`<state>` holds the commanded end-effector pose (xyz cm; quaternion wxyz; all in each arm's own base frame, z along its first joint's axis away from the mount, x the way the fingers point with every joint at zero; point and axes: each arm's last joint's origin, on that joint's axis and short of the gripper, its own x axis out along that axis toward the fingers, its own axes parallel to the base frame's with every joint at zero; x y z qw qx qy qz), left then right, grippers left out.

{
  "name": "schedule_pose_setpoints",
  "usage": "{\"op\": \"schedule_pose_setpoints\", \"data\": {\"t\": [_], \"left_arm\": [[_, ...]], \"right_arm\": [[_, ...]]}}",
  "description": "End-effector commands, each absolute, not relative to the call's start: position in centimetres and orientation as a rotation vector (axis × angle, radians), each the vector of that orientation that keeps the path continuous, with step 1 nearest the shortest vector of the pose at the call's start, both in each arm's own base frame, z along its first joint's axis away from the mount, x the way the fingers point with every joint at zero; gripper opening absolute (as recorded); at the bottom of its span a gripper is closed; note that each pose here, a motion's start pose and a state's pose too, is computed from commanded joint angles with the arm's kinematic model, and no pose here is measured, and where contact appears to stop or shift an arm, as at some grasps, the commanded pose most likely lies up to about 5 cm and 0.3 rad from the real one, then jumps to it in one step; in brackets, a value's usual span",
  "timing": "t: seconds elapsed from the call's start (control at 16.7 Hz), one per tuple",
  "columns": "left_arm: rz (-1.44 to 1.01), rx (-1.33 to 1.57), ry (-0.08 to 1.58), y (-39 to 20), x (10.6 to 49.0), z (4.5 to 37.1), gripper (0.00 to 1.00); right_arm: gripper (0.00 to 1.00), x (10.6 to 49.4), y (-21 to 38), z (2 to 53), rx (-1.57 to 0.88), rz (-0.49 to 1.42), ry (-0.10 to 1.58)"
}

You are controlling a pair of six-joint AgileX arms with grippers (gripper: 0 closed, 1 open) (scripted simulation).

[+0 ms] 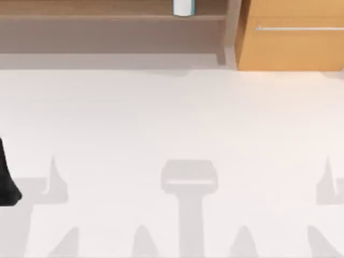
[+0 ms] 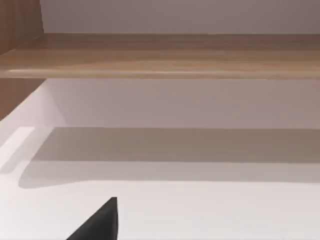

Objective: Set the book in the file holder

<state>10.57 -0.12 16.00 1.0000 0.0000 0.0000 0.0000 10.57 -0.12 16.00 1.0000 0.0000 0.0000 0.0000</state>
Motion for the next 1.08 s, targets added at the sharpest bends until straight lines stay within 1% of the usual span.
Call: {"op": "schedule_pose_setpoints", "data": {"t": [0.3,0.6,0.84,1.08], "left_arm": [[0.000,0.000,0.000,-0.1,10.6,16.0,1.00],[0.000,0.000,0.000,-0.1,10.6,16.0,1.00],[0.000,0.000,0.000,-0.1,10.6,16.0,1.00],[0.000,0.000,0.000,-0.1,10.6,16.0,1.00]], "right_arm": [[1.00,10.7,0.1,16.9,-0.011,0.000,0.002],[1.00,12.3,1.7,21.5,-0.046,0.005,0.025],[1.00,16.1,5.0,26.0,-0.075,0.016,0.071],[1.00,21.0,9.5,27.3,-0.116,0.032,0.143]]}}
